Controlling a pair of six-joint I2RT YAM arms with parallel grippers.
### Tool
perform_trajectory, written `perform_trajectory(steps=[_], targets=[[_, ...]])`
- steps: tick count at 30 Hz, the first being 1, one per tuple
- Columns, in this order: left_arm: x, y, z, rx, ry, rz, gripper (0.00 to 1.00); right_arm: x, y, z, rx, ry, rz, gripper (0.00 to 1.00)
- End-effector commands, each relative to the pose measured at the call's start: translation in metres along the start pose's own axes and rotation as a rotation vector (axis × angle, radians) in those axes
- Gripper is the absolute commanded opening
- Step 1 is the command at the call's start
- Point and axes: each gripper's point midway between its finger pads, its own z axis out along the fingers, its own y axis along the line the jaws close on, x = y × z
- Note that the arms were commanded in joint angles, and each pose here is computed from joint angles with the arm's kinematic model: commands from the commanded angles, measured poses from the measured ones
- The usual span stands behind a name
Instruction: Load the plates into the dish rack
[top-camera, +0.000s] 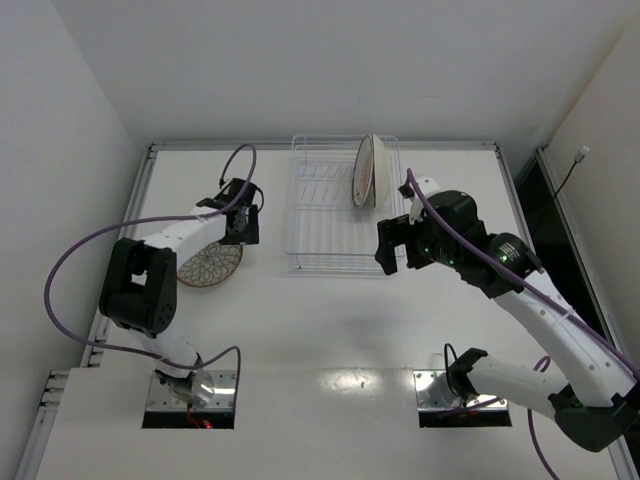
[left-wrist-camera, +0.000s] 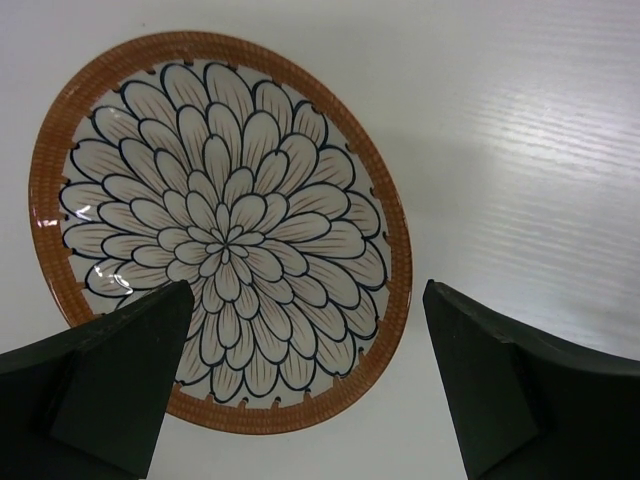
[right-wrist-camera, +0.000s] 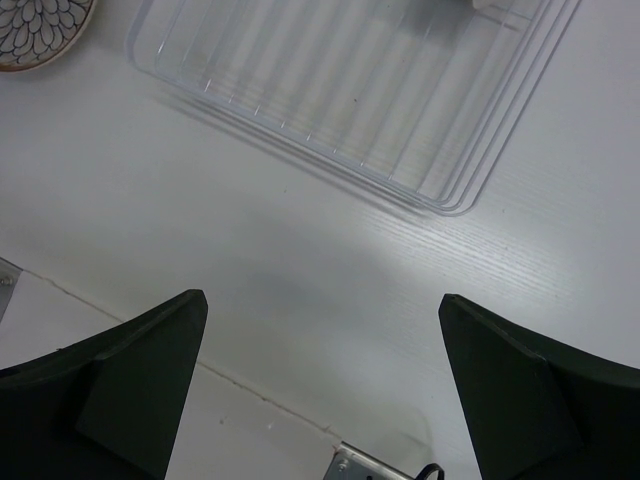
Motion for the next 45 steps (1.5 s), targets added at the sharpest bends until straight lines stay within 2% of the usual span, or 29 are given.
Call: perform_trajectory(steps=[1,4,11,18,21,22,24,25,30,35,41,42,45], targets=[[0.000,0.004,0.009,-0.020,-0.009,-0.005,0.99,-0.011,-0.003,-0.011,0.013,-0.044,0.001,1.00],[0.006,0.001,0.014,-0.017,0.011,0.004,0.99,-0.011,-0.004,-0.008,0.024,-0.035,0.010,1.00],[0.016,-0.007,0.029,-0.008,0.060,0.036,0.88,-0.014,0.001,-0.006,0.007,-0.029,0.040,1.00],[0.025,-0.014,0.039,0.007,0.106,0.072,0.72,-0.012,0.004,0.003,0.003,-0.006,0.047,1.00],[0.030,-0.015,0.040,0.011,0.125,0.079,0.56,-0.014,0.006,0.004,-0.006,-0.003,0.047,1.00],[0.030,-0.015,0.040,0.011,0.125,0.079,0.39,-0.014,0.006,0.004,-0.006,-0.003,0.047,1.00],[0.032,-0.012,0.044,0.004,0.136,0.076,0.19,-0.018,0.007,0.002,-0.009,-0.012,0.057,1.00],[0.033,-0.012,0.046,0.000,0.147,0.081,0.00,-0.018,0.007,0.002,-0.009,-0.012,0.057,1.00],[0.036,-0.008,0.048,-0.028,0.155,0.080,0.00,-0.015,0.005,-0.004,-0.002,-0.022,0.067,1.00],[0.013,-0.002,0.027,-0.030,0.088,0.029,0.00,-0.008,0.001,-0.009,0.007,-0.024,0.067,1.00],[-0.076,0.002,-0.061,0.076,-0.119,-0.116,0.00,-0.002,-0.006,-0.012,0.034,-0.024,0.073,1.00],[-0.108,-0.002,-0.086,0.108,-0.189,-0.153,0.00,-0.006,-0.006,-0.014,0.029,-0.043,0.074,1.00],[-0.145,-0.008,-0.136,0.166,-0.274,-0.164,0.00,-0.001,-0.007,-0.012,0.030,-0.040,0.074,1.00]])
